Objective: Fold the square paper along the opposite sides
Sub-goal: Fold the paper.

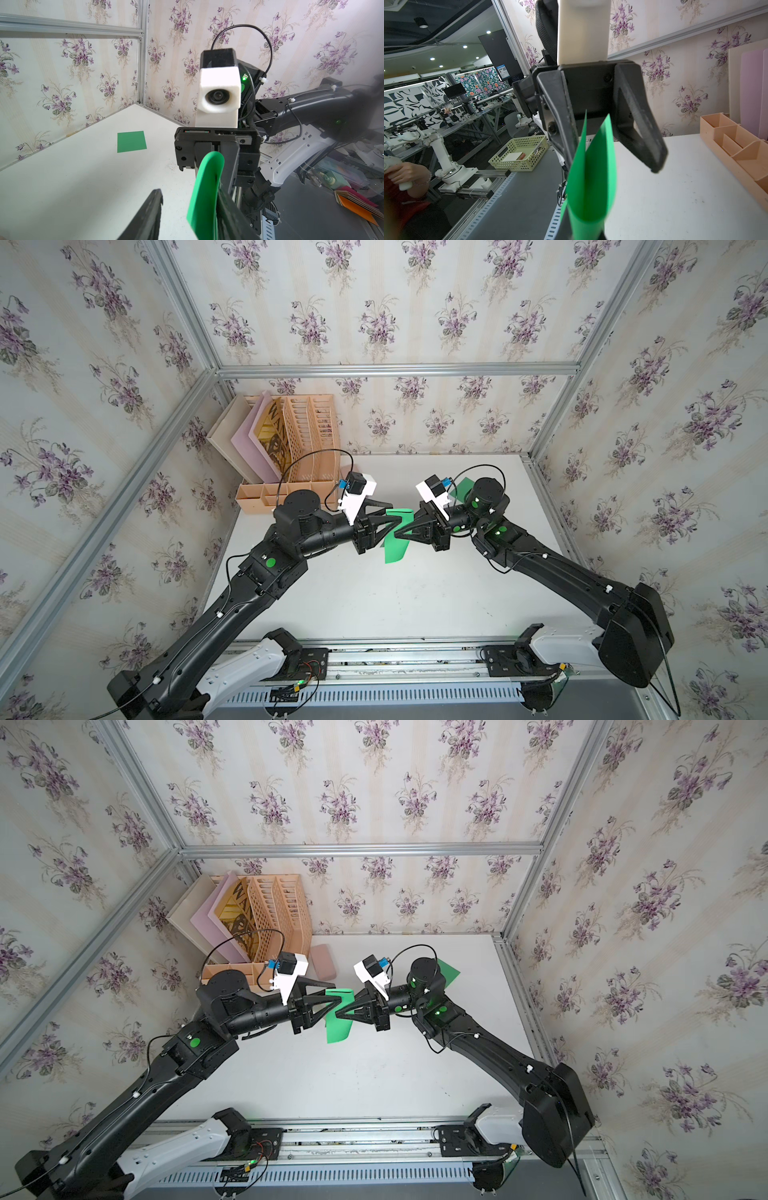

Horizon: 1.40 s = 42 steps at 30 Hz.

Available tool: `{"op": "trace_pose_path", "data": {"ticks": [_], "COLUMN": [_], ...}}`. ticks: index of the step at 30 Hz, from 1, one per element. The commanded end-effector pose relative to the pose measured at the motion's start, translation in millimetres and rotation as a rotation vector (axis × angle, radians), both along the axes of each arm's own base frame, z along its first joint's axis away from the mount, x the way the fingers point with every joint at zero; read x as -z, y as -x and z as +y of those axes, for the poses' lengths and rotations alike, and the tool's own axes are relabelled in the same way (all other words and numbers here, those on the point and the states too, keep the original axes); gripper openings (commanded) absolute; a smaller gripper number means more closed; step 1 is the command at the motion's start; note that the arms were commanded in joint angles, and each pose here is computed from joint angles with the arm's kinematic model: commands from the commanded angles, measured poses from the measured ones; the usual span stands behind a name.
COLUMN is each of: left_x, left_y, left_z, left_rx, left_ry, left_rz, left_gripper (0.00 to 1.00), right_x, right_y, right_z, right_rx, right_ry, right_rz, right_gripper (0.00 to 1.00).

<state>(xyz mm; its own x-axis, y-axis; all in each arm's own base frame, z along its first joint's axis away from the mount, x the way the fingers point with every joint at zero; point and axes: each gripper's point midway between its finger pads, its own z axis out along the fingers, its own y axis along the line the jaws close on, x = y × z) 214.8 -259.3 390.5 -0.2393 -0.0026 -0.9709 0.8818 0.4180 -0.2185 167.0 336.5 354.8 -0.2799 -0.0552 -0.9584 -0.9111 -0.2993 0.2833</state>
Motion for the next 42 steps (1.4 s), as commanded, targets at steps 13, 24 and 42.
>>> {"op": "trace_pose_path", "data": {"ticks": [13, 24, 42], "left_x": [-7.1, -8.9, -9.6], "left_y": [3.9, 8.3, 15.5], "left_z": [0.5, 1.7, 2.1], "left_rx": [0.013, 0.024, 0.051], "left_ry": [0.023, 0.030, 0.030], "left_rz": [-0.028, -0.037, -0.038], "left_gripper": [0.26, 0.14, 0.00], "right_x": [0.1, 1.3, -4.4], "right_y": [-0.5, -2.2, -3.8], "right_z": [1.5, 2.4, 2.4], "right_rx": [-0.005, -0.001, 0.009], "right_ry": [-0.002, -0.001, -0.003], "right_rz": [-0.010, -0.011, -0.049], "right_gripper": [0.04, 0.04, 0.27]}}
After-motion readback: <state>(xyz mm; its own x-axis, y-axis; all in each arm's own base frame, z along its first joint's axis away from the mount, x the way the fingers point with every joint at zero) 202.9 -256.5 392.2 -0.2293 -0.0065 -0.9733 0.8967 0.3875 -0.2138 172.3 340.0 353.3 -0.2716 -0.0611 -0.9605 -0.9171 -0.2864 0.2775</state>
